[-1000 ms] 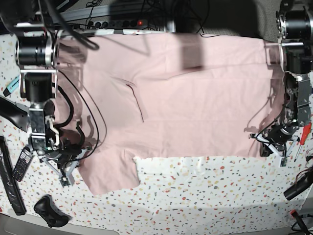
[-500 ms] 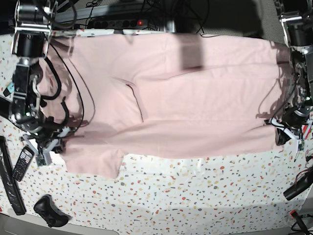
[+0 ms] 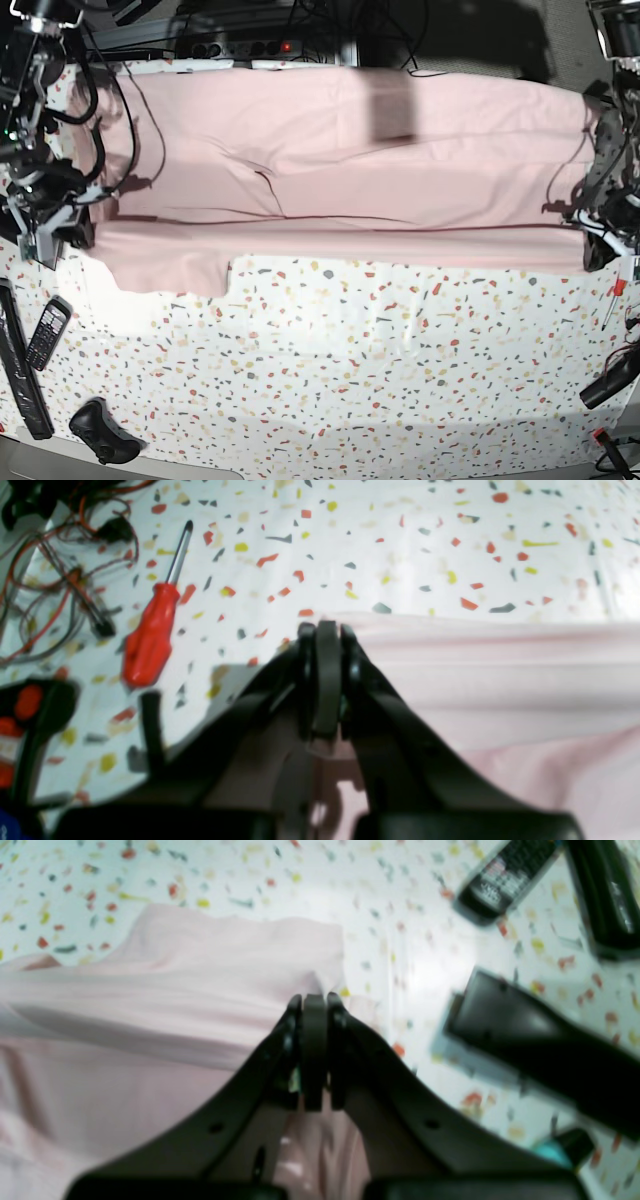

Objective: Fold the T-shirt properly
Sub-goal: 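Lift the hem with both grippers and fold it over toward the collar, then lower the folded hem with both grippers and hold it in place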

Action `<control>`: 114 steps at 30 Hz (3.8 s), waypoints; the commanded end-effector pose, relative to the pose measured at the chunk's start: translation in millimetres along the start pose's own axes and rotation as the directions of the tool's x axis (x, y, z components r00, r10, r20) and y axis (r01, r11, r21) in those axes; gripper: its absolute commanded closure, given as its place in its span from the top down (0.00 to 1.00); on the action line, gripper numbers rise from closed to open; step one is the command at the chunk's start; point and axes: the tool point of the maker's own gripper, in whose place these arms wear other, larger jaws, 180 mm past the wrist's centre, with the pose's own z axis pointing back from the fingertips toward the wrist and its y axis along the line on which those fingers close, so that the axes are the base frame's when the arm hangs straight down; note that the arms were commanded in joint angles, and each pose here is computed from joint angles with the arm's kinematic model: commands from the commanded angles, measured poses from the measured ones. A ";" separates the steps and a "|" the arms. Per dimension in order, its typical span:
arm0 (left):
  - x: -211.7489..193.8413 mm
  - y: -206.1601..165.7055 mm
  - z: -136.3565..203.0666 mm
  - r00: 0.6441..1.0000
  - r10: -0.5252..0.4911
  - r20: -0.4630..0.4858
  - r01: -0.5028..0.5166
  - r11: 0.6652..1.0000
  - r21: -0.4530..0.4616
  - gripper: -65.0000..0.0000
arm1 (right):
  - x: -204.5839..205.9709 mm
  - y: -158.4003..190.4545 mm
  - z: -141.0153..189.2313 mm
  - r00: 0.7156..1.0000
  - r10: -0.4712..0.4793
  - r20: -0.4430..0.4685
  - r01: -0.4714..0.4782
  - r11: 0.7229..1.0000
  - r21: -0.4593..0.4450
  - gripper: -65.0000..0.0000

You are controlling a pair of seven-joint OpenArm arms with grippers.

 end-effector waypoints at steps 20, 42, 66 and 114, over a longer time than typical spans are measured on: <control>-51.7 38.6 59.6 0.995 -0.031 -0.094 0.041 0.994 0.106 0.00 | -56.2 -8.1 60.1 0.993 -0.082 -0.082 0.079 0.996 -0.046 0.00; -32.7 54.6 54.1 0.988 -0.119 -0.099 0.133 0.980 0.146 0.46 | -4.1 15.8 -35.9 0.985 -0.099 -0.141 0.107 0.993 0.054 0.41; -26.1 37.6 43.6 0.997 -0.061 -0.041 0.066 0.989 0.136 0.46 | -31.8 20.2 -93.2 0.892 -0.164 -0.422 0.222 0.971 0.092 0.30; -27.8 37.6 43.7 0.997 -0.060 -0.050 0.066 0.989 0.136 0.46 | -12.9 6.1 -104.1 0.831 -0.160 -0.532 0.280 0.948 0.152 0.43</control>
